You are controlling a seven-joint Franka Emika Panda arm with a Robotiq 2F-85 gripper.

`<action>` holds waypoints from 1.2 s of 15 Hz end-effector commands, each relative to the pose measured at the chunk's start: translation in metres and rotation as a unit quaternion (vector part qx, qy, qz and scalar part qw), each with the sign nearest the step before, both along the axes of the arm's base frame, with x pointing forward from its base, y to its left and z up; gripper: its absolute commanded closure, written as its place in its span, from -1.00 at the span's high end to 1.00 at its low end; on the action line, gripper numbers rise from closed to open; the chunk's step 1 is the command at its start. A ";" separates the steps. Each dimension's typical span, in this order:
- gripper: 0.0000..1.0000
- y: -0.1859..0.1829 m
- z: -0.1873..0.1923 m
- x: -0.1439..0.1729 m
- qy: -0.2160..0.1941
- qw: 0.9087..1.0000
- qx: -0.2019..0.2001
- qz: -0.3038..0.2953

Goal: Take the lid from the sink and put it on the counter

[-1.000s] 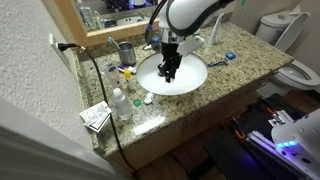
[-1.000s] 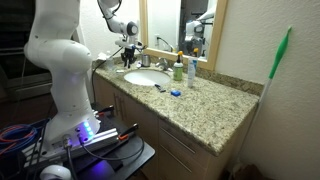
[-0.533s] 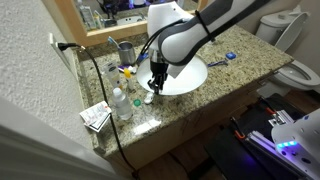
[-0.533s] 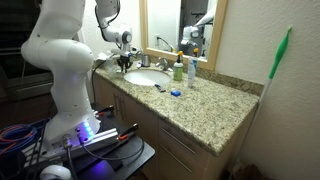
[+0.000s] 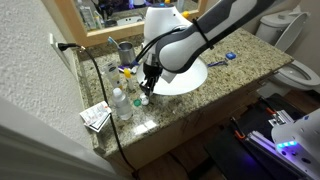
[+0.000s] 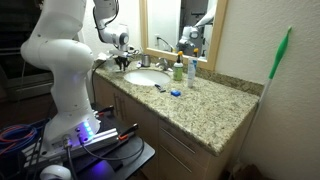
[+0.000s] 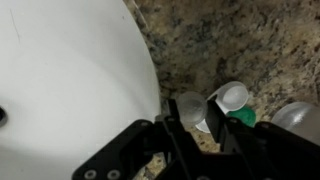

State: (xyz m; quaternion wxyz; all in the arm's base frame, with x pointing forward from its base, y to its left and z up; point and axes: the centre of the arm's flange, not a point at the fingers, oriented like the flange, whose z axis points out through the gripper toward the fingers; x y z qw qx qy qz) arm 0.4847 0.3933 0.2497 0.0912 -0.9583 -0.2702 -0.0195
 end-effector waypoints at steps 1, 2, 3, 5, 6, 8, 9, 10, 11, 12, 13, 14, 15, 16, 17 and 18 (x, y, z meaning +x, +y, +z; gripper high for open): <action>-0.83 -0.009 0.011 -0.010 -0.019 1.000 -0.007 0.018; -0.83 -0.007 0.010 -0.010 -0.017 1.000 -0.010 0.022; -0.83 -0.004 0.006 -0.008 -0.014 1.000 -0.010 0.026; -0.83 0.003 0.001 -0.010 -0.017 0.999 -0.007 0.033; -0.83 0.005 -0.002 -0.011 -0.015 0.999 -0.006 0.037; -0.83 0.011 -0.004 -0.015 -0.012 0.999 -0.002 0.046; -0.83 0.011 0.003 -0.019 -0.010 0.999 0.003 0.052; -0.83 0.013 0.006 -0.021 -0.014 0.998 0.007 0.057; -0.83 0.014 0.009 -0.024 -0.015 0.998 0.010 0.063; -0.83 0.016 0.010 -0.026 -0.014 0.997 0.011 0.070; -0.83 0.018 0.008 -0.028 -0.015 0.997 0.010 0.075; -0.83 0.021 0.004 -0.027 -0.012 0.997 0.007 0.078; -0.83 0.023 0.000 -0.027 -0.010 0.997 0.005 0.081; -0.83 0.024 -0.004 -0.027 -0.012 0.997 0.006 0.082; -0.83 0.024 -0.006 -0.027 -0.009 0.996 0.004 0.084; -0.83 0.024 -0.007 -0.027 -0.012 0.996 0.004 0.085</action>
